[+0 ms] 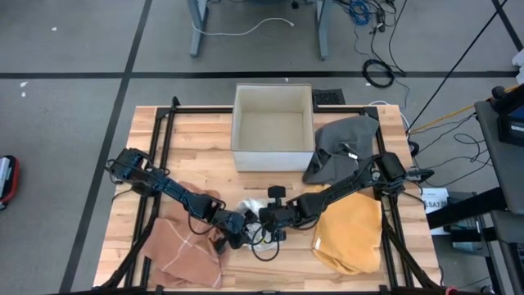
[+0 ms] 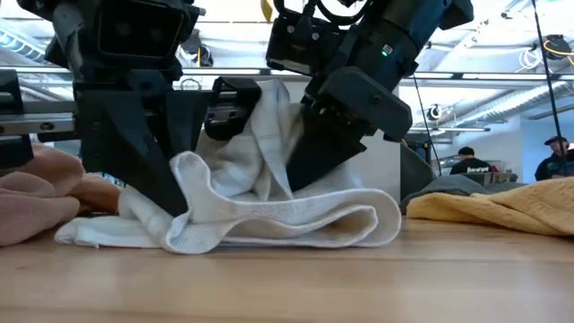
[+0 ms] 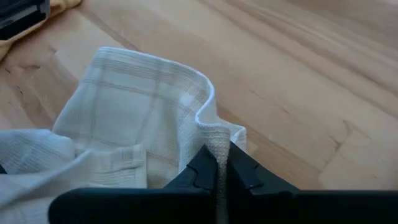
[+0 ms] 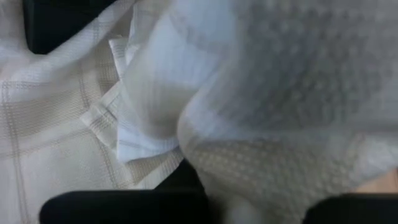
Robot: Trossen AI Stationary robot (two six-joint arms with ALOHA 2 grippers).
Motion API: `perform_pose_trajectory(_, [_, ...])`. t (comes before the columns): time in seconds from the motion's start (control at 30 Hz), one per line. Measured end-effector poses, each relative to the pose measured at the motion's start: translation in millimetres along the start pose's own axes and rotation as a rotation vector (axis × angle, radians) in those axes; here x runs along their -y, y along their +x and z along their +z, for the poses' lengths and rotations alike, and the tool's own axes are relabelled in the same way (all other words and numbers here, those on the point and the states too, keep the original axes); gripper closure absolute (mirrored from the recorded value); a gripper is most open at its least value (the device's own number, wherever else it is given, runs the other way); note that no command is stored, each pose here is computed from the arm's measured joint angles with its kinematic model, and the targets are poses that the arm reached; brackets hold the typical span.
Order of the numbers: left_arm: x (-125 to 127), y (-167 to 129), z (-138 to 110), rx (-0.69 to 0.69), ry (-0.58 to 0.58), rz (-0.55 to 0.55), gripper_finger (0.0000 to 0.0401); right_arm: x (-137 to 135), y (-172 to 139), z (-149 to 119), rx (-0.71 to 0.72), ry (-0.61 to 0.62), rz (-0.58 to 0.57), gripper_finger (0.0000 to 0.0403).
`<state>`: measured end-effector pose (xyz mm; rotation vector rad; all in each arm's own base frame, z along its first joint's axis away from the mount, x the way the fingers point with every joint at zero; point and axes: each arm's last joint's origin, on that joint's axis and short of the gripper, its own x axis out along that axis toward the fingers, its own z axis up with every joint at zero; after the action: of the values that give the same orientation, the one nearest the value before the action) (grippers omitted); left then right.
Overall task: Fold towel
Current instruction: Fold the white patterned towel
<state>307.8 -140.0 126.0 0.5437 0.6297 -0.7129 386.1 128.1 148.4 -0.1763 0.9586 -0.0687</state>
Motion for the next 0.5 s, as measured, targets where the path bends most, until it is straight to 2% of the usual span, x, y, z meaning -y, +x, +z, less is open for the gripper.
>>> perform_pose_trajectory(0.2, [2.0, -2.1, 3.5, 0.017, -0.070, -0.017, 0.0350, -1.3, -1.9, 0.7, 0.008, 0.002, 0.011, 0.0328])
perform_pose_trajectory(0.37, [4.3, -14.0, 15.5, 0.060, -0.124, -0.021, 0.0288, -1.6, -1.9, 0.0, 0.000, 0.025, 0.017, 0.0286])
perform_pose_trajectory(0.5, [4.4, -34.2, 27.0, 0.086, -0.168, -0.017, 0.0241, -2.8, -2.3, -0.1, 0.002, 0.022, 0.024, 0.0274])
